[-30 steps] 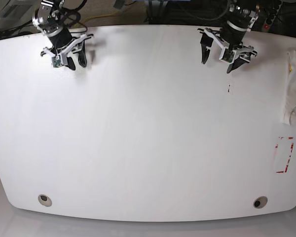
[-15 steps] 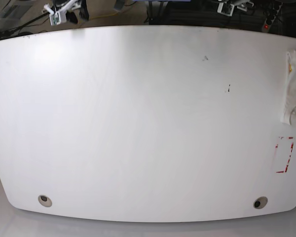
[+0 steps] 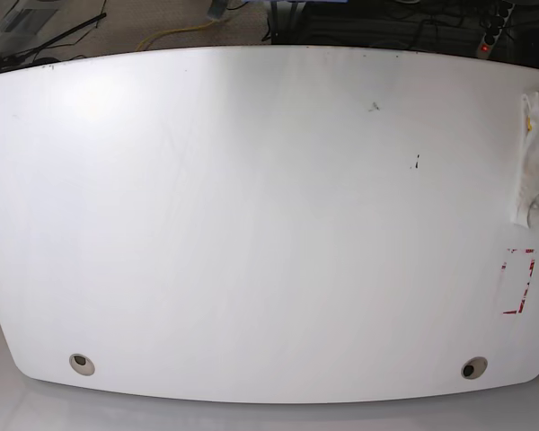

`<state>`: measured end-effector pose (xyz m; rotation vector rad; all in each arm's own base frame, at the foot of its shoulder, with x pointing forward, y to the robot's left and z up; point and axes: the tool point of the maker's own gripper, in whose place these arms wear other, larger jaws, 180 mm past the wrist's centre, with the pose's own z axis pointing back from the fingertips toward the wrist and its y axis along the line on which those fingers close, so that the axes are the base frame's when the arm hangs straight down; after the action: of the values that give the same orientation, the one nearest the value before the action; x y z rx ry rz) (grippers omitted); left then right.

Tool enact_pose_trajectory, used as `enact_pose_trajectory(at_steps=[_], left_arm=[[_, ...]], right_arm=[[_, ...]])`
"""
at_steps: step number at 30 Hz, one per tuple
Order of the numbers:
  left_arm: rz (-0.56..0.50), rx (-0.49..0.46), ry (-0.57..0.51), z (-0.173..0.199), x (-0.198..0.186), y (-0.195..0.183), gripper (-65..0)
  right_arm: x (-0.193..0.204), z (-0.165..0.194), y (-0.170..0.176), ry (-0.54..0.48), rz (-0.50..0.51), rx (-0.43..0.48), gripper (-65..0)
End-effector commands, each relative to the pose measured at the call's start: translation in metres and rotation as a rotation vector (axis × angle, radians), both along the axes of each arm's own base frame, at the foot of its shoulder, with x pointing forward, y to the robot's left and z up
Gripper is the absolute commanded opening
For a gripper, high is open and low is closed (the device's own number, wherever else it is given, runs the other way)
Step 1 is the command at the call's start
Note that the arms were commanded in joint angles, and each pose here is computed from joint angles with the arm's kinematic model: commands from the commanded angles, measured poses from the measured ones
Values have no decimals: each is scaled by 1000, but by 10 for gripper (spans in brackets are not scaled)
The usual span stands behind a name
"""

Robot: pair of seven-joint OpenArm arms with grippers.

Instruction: Fold the T-shirt properly

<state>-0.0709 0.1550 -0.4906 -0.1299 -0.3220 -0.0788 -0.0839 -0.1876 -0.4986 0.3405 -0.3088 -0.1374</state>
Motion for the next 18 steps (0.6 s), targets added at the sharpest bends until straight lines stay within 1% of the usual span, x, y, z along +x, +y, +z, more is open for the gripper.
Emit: enact_pose_trajectory(at_steps=[1,3,4,7,12,15,18], left_arm=[[19,-3,75,-22,-22,5,-201],[24,4,116,-40,-28,13,-203],[32,3,126,-48,-26,14,-203],[58,-3,172,-71,-28,16,-203],[97,-15,238,-104,-23,16,-204],[122,34,292,-125,-20,30,-204],[155,66,285,-136,-14,36,-204]], right_arm=[[-31,-16,3,88,12,19,-426],[-41,-38,5,151,19,9,-426],[-42,-46,4,165,14,6,-426],[-40,-64,7,167,-4,8,-426],[-32,-89,20,187,43,28,-426],[-21,-104,20,213,58,11,-426],[-10,-113,17,218,67,-22,-426]])
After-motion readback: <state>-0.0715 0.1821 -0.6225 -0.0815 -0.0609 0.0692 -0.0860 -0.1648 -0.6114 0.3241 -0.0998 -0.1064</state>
